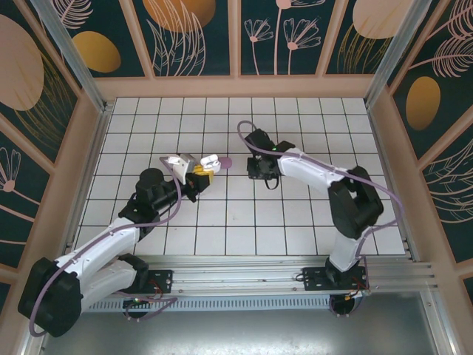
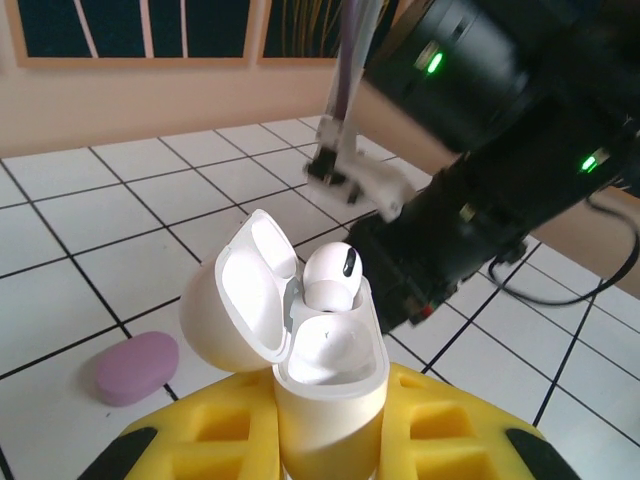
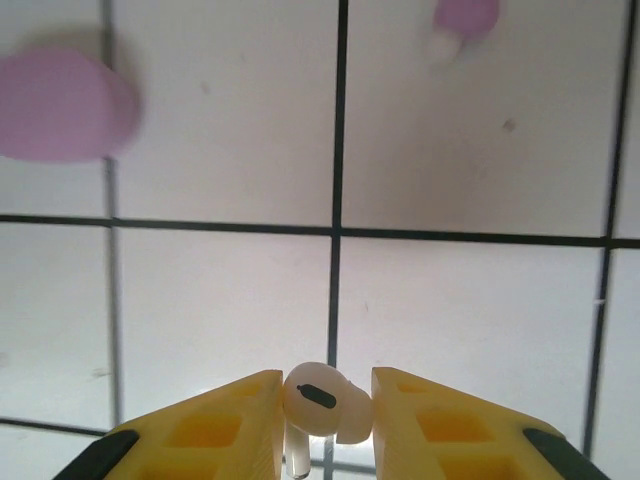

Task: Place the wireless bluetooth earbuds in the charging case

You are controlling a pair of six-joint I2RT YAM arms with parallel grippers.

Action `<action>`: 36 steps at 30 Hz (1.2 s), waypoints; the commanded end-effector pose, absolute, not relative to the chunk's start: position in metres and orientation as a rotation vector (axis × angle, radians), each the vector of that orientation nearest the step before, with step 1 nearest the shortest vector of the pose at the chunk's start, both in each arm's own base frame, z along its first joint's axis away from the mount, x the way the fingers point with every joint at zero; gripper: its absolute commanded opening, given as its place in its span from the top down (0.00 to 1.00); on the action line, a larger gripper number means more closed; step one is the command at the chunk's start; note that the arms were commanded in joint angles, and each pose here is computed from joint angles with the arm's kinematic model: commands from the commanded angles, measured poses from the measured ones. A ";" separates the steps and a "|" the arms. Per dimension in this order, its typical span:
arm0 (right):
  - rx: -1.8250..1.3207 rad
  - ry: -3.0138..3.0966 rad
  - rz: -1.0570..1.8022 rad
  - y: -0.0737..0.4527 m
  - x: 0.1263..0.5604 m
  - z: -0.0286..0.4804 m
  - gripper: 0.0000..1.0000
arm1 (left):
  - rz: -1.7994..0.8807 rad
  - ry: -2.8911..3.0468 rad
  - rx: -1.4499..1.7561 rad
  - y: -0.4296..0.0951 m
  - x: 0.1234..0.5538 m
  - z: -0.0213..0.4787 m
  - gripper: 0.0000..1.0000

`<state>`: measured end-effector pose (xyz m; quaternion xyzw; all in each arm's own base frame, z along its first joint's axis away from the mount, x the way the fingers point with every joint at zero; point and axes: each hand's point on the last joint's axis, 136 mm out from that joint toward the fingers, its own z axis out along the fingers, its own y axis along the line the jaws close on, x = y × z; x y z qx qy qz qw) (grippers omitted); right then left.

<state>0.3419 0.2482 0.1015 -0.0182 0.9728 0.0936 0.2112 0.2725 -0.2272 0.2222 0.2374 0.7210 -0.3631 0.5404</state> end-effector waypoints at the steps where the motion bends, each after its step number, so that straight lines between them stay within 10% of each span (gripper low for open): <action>1: -0.002 2.556 0.260 0.240 0.349 0.159 0.72 | -0.893 1.572 0.628 -0.237 0.271 0.254 1.00; 16: -0.134 1.934 0.513 0.264 0.318 0.318 0.72 | -1.036 1.507 0.674 -0.263 0.276 0.270 1.00; 36: -0.372 1.671 0.867 0.316 0.284 0.363 0.71 | -1.107 1.510 0.640 -0.277 0.282 0.283 1.00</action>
